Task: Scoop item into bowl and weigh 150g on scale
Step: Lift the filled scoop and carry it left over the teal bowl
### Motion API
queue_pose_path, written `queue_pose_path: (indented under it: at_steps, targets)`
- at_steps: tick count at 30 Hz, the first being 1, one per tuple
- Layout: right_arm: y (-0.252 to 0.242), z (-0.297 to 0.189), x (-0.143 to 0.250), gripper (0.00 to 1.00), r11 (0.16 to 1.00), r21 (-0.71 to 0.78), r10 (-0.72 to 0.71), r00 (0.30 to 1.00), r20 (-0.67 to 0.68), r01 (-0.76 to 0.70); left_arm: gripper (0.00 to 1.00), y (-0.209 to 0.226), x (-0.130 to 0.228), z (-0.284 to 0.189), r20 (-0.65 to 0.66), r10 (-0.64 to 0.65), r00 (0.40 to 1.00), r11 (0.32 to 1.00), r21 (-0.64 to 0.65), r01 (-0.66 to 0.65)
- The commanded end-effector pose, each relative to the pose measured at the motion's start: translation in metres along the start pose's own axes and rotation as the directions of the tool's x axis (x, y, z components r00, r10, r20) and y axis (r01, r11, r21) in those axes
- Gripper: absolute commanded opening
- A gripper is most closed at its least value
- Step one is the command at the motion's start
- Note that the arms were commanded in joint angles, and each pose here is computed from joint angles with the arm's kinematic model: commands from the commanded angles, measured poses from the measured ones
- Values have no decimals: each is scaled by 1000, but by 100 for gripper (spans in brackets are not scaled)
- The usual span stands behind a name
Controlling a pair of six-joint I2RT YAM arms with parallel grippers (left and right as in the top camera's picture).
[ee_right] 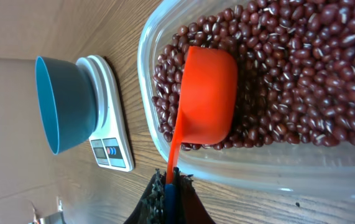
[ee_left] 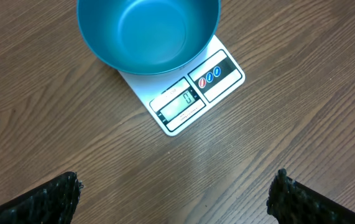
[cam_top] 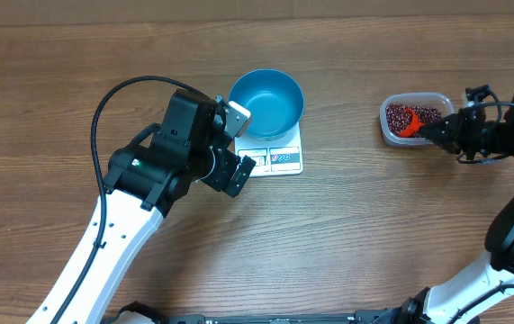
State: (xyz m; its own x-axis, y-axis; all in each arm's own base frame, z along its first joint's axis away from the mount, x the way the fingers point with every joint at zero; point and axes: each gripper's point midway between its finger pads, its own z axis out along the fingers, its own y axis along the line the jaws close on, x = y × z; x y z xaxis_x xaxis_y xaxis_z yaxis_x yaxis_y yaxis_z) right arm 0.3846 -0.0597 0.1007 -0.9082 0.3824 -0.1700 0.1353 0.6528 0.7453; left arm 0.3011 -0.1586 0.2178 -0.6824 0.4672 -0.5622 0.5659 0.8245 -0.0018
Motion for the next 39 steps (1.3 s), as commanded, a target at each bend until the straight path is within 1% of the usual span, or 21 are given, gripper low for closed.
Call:
queue_pose_path:
  at_steps: [1,10,16,32,39]
  targets:
    - [2,-8,-3,4,998,-65,19,999,30,-17,100,1,2,0,-1,18,1000,1000,-8,-18]
    - [-3,-27,-7,4,991,-122,61,995,79,-51,100,1,2,0,-1,18,1000,1000,-8,-18]
    - [3,-31,-10,4,984,-172,69,993,94,-53,100,1,2,0,-1,18,1000,1000,-8,-18]
    - [7,-32,-6,4,977,-197,98,992,79,-81,99,1,2,0,-1,18,1000,1000,-8,-18]
    - [20,-35,-8,4,962,-269,82,992,94,-54,99,1,2,0,-1,18,1000,1000,-8,-18]
